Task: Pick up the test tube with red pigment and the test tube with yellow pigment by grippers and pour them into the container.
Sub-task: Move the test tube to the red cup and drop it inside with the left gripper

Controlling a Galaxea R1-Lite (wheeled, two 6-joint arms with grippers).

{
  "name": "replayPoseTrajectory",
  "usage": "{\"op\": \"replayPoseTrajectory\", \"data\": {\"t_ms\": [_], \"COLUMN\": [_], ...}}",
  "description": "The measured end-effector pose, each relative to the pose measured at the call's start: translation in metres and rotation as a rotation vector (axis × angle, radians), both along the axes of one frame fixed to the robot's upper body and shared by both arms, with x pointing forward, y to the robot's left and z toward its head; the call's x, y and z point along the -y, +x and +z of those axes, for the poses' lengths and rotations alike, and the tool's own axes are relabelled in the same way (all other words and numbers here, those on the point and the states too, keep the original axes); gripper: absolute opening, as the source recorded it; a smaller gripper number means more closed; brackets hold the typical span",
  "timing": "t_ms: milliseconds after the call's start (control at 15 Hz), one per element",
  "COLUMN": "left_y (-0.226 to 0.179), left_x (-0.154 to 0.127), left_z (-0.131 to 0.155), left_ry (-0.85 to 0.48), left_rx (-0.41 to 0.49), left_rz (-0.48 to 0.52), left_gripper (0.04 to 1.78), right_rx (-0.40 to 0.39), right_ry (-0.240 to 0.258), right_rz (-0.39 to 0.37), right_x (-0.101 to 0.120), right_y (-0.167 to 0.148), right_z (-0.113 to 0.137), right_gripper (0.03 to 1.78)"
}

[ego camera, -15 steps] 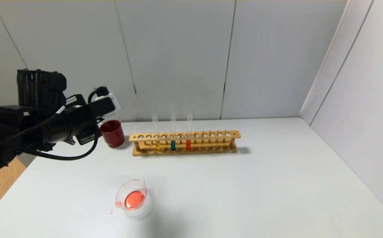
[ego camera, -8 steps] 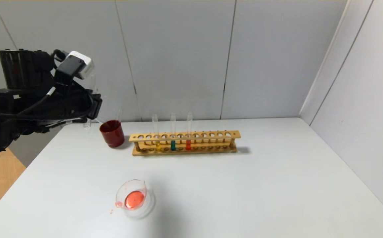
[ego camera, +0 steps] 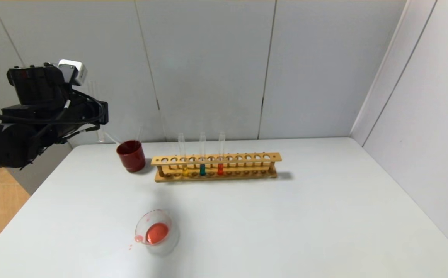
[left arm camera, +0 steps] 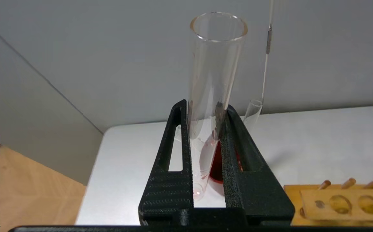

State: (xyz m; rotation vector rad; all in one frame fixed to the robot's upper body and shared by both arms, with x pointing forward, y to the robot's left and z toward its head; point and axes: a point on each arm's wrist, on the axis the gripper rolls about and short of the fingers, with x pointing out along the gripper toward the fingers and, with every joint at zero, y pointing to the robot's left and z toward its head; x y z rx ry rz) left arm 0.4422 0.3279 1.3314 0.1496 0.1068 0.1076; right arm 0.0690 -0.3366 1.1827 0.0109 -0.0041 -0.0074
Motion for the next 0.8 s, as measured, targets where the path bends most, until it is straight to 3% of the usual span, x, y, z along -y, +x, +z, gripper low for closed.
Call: {"op": "replayPoseTrajectory", "data": {"t_ms": [333,800], "left_y": [0.021,0.048], "left_x": [0.000,-0.006], "left_z": [-0.018,-0.033], "left_ry": [-0.089,-0.109], "left_rx": [-0.039,-0.050], "left_rz": [-0.082,-0.078], "left_gripper": [0.30,0.30], "right_rx": [0.000,0.000], "right_ry": [0.000,0.000], "right_rz": [0.000,0.000], "right_x": [0.000,0.000], "right_y": [0.000,0.000], "right_z": [0.000,0.000], "right_gripper": [1.75,1.75]}}
